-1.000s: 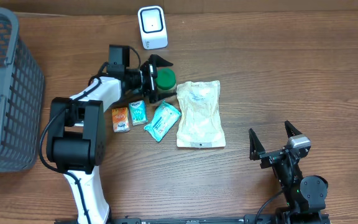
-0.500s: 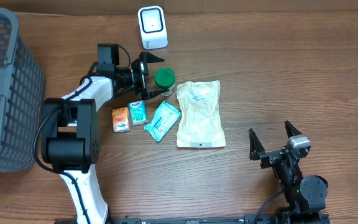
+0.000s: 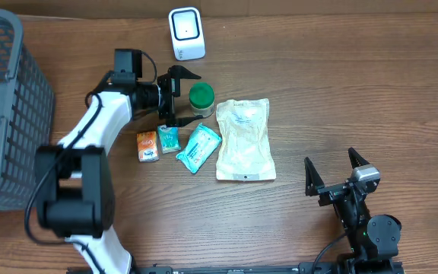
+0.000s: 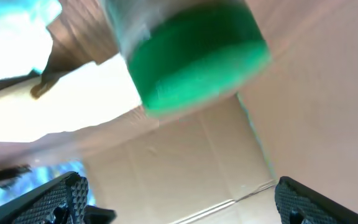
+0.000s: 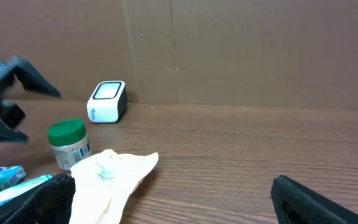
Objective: Scan the item barcode
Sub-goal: 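Release the jar and pull the left gripper back left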
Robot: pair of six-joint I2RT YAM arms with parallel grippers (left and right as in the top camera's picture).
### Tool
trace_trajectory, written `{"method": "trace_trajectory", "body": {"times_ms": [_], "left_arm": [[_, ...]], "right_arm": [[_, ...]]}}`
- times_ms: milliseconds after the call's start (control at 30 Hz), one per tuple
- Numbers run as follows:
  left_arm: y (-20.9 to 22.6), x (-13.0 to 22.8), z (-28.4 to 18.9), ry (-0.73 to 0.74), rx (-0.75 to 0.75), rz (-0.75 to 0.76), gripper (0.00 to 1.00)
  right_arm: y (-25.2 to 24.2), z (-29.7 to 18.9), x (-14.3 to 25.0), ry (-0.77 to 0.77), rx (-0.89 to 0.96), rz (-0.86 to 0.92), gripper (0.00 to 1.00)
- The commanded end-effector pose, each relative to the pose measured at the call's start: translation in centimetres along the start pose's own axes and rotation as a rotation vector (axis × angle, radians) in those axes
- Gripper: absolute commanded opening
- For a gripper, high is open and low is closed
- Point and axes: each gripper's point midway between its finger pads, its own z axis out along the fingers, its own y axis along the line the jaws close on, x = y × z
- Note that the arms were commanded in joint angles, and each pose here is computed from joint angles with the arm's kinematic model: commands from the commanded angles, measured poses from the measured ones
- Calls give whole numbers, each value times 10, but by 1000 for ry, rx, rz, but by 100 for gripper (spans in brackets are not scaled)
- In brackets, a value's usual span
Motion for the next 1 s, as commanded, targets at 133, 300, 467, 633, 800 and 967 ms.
{"method": "trace_trajectory", "body": {"times_ms": [133, 300, 467, 633, 800, 967], "left_arm": [[-25, 39, -56, -240, 75, 598, 100], [-35, 60, -95, -424, 46, 1131, 100], [-17, 55, -126, -596, -175, 1501, 99], [12, 9, -166, -819, -524, 1448, 100], [30, -13, -194, -934, -722, 1362, 100], [27, -2, -176, -800, -714, 1558, 100]], "right_arm": [[1, 0, 2, -4, -4, 3, 100], [1, 0, 2, -4, -4, 3, 99], [1, 0, 2, -4, -4, 3, 99], [1, 0, 2, -4, -4, 3, 100], [1, 0, 2, -4, -4, 3, 100], [1, 0, 1, -6, -5, 2, 100]]}}
